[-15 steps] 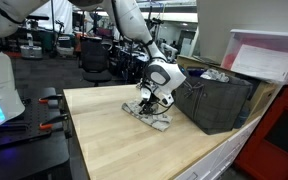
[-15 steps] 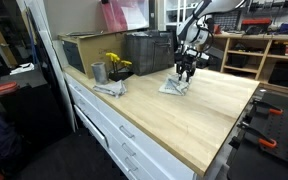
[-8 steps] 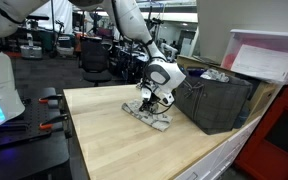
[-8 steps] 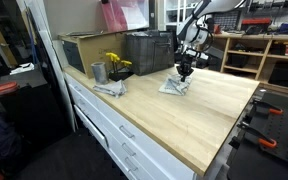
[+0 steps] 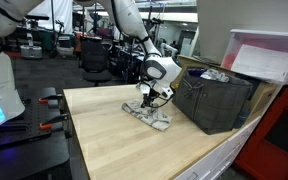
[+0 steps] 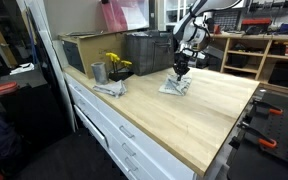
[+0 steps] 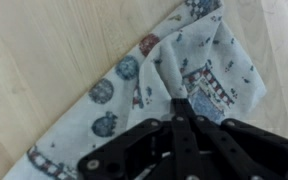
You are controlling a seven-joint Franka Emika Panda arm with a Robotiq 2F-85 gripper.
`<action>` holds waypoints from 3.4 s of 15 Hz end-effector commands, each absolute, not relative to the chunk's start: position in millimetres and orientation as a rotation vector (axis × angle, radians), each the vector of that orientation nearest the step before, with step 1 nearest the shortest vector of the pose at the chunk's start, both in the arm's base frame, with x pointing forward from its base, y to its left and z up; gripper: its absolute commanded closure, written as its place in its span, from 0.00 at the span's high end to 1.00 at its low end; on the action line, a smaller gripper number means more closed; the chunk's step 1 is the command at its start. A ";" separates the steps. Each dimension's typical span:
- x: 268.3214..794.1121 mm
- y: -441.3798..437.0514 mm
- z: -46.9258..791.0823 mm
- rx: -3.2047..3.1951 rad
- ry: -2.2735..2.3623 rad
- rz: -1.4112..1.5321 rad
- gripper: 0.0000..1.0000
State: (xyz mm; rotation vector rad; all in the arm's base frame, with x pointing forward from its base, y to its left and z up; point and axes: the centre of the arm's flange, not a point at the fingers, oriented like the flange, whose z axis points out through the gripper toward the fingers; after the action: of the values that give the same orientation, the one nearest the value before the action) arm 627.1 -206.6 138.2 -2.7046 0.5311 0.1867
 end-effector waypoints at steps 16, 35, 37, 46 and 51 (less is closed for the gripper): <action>672.5 -32.3 184.2 -2.832 0.579 0.229 0.00; 641.7 -187.7 179.8 -2.787 1.467 -0.002 1.00; 636.4 -214.3 175.1 -2.673 1.540 0.056 1.00; 632.8 -254.3 148.2 -2.311 1.577 0.138 1.00; 644.6 -254.4 138.2 -2.378 1.499 0.082 1.00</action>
State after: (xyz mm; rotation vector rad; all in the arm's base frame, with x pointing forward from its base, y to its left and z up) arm 633.8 -250.0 144.3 -2.3603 1.5471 0.1138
